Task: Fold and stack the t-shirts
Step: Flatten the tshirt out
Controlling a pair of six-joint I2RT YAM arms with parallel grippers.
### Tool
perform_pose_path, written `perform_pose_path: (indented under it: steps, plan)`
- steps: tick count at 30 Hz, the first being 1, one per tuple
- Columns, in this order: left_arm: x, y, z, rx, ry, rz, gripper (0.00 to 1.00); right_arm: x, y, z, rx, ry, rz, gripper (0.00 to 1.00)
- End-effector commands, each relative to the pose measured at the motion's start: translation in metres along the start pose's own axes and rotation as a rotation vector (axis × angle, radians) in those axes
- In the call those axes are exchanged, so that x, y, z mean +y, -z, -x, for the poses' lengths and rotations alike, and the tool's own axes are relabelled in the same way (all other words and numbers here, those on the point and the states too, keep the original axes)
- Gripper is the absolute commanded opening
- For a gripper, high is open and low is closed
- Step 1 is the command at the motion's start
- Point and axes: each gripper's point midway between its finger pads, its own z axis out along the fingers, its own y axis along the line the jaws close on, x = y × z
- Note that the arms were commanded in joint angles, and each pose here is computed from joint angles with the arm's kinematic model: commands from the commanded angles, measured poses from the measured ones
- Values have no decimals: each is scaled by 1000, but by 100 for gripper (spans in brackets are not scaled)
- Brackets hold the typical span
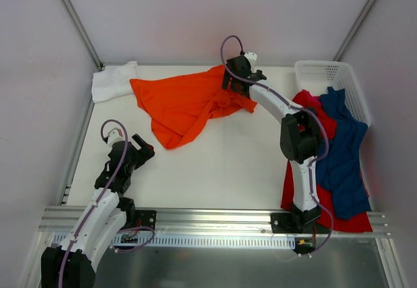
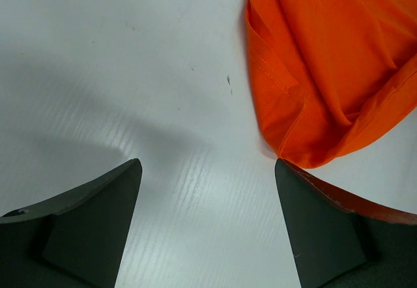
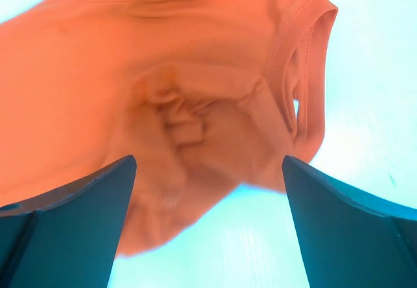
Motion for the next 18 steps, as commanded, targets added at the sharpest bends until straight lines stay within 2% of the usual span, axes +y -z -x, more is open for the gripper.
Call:
perform_pose_path:
  steps: [1,5,9,14,18]
  plan:
    - [-4,-1,-2,1,-21,-28,84,8,64,46,-136,-40,59,100]
    - [-4,0,-1,-5,-19,-30,84,25,90,3,-64,-8,119,99]
    - [-5,0,-1,-3,-19,-35,84,42,93,-26,-30,-10,162,100]
    - [-5,1,-1,-10,-18,-41,84,63,60,-60,59,-36,206,99]
    - [-6,1,0,-16,-16,-48,84,70,34,-70,89,-22,200,90]
